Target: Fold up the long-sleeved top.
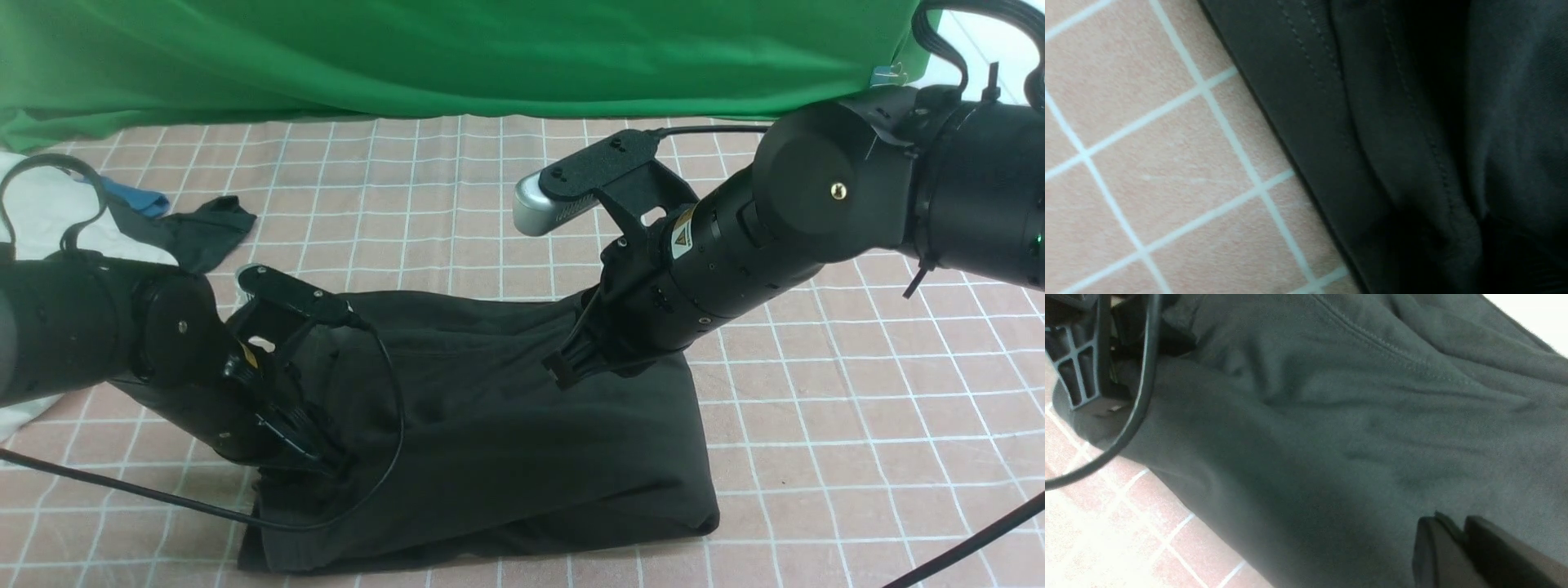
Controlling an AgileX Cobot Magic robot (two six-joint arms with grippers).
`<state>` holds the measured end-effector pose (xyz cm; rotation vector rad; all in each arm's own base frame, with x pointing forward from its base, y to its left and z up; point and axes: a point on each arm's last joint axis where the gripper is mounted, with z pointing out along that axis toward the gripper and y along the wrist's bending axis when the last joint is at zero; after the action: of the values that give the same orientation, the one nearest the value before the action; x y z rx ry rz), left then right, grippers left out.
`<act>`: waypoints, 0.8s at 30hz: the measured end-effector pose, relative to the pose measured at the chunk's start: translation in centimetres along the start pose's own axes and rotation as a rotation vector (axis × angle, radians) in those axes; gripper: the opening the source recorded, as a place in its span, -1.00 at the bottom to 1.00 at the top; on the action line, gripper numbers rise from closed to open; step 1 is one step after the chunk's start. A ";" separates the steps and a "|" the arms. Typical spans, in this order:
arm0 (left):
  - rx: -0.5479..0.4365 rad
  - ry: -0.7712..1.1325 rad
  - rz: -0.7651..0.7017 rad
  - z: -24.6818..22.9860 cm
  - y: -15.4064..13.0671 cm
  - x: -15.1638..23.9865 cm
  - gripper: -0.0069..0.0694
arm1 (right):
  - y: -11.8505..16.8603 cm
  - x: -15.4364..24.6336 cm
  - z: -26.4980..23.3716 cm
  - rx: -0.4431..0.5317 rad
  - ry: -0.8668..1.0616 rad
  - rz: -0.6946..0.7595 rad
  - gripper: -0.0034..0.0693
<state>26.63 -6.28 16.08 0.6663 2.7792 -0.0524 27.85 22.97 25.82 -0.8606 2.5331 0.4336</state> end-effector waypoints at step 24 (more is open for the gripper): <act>-0.125 0.000 0.165 -5.0 2.2 -5.0 -0.68 | -1.6 1.0 -0.3 0.036 0.109 -0.025 -0.56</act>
<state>30.58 -6.02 22.36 0.8584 2.6902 0.1536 28.07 21.20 25.33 -0.9248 2.6178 0.3400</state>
